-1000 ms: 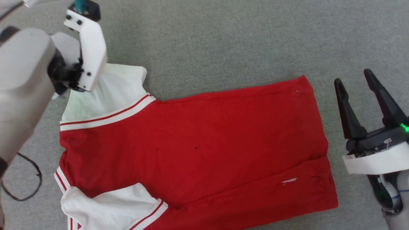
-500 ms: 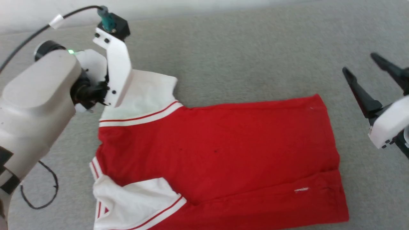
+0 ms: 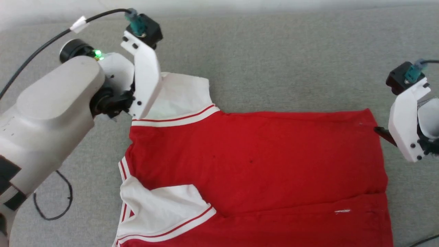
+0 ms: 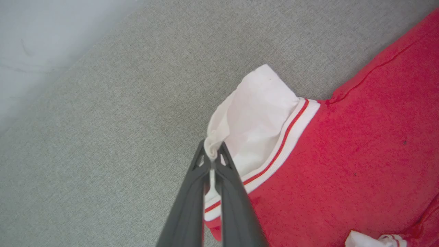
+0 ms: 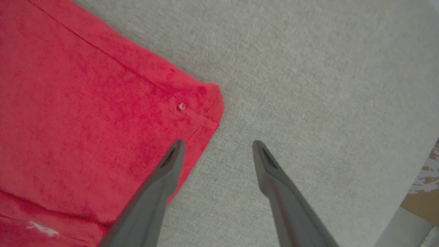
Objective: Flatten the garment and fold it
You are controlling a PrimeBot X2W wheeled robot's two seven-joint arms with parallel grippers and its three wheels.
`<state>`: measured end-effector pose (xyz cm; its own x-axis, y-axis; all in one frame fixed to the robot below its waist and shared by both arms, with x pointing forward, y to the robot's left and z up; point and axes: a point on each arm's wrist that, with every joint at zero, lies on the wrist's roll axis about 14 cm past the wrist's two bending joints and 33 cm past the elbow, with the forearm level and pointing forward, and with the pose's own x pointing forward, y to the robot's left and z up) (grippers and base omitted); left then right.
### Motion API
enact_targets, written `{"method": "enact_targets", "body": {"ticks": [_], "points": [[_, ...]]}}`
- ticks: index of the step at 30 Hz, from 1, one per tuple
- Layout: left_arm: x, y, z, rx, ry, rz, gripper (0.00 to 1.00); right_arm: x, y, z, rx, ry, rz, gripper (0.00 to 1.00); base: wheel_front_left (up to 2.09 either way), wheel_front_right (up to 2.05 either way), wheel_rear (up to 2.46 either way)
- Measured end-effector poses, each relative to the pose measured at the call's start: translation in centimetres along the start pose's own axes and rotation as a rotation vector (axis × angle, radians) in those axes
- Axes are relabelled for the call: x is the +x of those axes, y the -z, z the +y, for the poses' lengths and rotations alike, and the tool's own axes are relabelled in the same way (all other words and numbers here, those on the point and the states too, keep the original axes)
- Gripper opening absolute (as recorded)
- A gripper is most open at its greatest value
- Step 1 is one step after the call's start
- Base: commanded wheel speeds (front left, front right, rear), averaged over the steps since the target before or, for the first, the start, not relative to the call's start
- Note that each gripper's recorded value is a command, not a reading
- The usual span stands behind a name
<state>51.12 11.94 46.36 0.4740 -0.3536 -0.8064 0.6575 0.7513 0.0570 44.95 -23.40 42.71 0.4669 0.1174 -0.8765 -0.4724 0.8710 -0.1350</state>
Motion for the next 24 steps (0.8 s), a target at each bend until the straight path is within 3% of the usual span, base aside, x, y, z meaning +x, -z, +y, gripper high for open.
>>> {"method": "enact_targets", "body": {"ticks": [14, 15, 16, 17, 24], "points": [[1.3, 1.3, 0.5, -0.015, 0.013, 0.004, 0.00, 5.7, 1.1, 1.1, 0.017, -0.069, 0.133, 1.00, 0.00, 0.00, 0.00], [1.3, 1.3, 0.6, -0.016, 0.013, 0.000, 0.00, 5.7, 1.1, 1.2, 0.020, -0.074, 0.126, 0.82, 0.00, 0.00, 0.00], [1.3, 1.3, 0.6, -0.016, 0.011, -0.002, 0.00, 5.7, 1.0, 1.2, 0.024, -0.077, 0.113, 0.20, 0.00, 0.00, 0.00], [1.2, 1.2, 0.6, -0.017, 0.011, -0.007, 0.00, 5.6, 0.9, 1.2, 0.030, -0.079, 0.098, 0.00, 0.00, 0.00, 0.00], [-0.2, 1.4, 0.8, -0.047, -0.007, -0.059, 0.00, 4.1, -0.7, 1.6, 0.038, -0.081, -0.071, 0.00, 0.00, 0.00, 0.00]]}}
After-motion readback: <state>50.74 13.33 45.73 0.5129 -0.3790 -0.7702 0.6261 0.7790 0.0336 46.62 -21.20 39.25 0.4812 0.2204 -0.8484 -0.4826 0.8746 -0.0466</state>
